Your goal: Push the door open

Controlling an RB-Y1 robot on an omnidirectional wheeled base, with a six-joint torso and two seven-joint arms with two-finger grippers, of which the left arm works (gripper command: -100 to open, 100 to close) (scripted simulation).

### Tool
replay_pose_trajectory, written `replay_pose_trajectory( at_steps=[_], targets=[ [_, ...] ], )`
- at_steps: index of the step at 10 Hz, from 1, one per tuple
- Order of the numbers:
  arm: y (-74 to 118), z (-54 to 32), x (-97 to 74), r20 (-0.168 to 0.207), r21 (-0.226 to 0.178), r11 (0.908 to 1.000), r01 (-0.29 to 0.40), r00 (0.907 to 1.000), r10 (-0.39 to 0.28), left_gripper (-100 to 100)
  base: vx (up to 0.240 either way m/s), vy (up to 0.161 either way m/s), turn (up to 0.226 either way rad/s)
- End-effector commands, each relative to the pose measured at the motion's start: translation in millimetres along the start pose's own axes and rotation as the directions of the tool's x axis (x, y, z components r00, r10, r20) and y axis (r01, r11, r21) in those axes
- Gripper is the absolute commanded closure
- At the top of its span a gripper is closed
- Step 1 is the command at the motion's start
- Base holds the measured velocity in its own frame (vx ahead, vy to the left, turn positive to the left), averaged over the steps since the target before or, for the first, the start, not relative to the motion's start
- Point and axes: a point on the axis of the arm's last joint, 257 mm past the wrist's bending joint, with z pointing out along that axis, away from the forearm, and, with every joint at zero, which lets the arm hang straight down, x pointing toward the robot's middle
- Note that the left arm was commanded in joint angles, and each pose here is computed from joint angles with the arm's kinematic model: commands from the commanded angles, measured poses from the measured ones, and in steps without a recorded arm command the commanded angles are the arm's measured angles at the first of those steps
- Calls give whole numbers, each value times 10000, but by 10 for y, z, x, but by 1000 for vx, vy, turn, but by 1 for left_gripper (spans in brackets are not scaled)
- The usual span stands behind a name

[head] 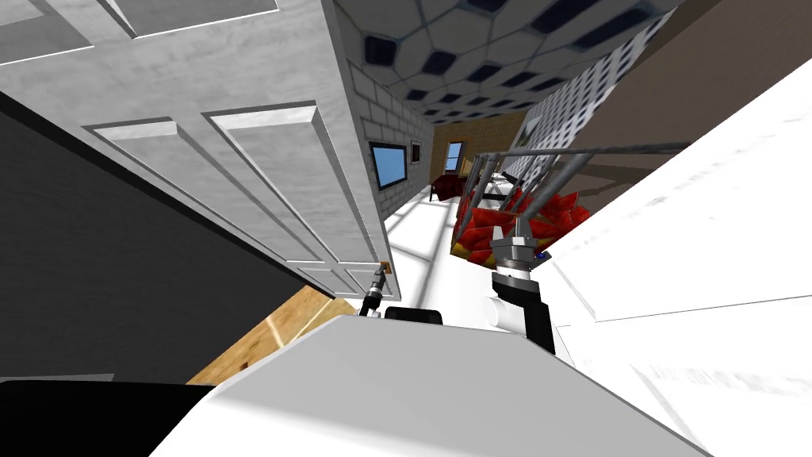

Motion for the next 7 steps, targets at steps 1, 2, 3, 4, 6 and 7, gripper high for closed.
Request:
replay_pose_trajectory(
  at_steps=[1, 2, 3, 4, 6, 7],
  targets=[
    [-41, 30, -209, 346, 75, 9999, -139, 9993, 137, 100, 183, -79, 53],
    [-43, 36, -276, 483, 73, 9998, -169, 9987, 166, 100, 173, -74, 46],
    [-45, 41, -345, 630, 71, 9998, -196, 9978, 191, 100, 153, -66, 64],
    [-47, 46, -414, 779, 69, 9997, -219, 9967, 213, 100, 180, -67, 64],
    [-47, 46, -414, 779, 69, 9997, -219, 9967, 213, 100, 104, -15, 20],
    [-52, 51, -518, 1014, 66, 9997, -245, 9946, 237, 100, 110, -20, 87]
  ],
)
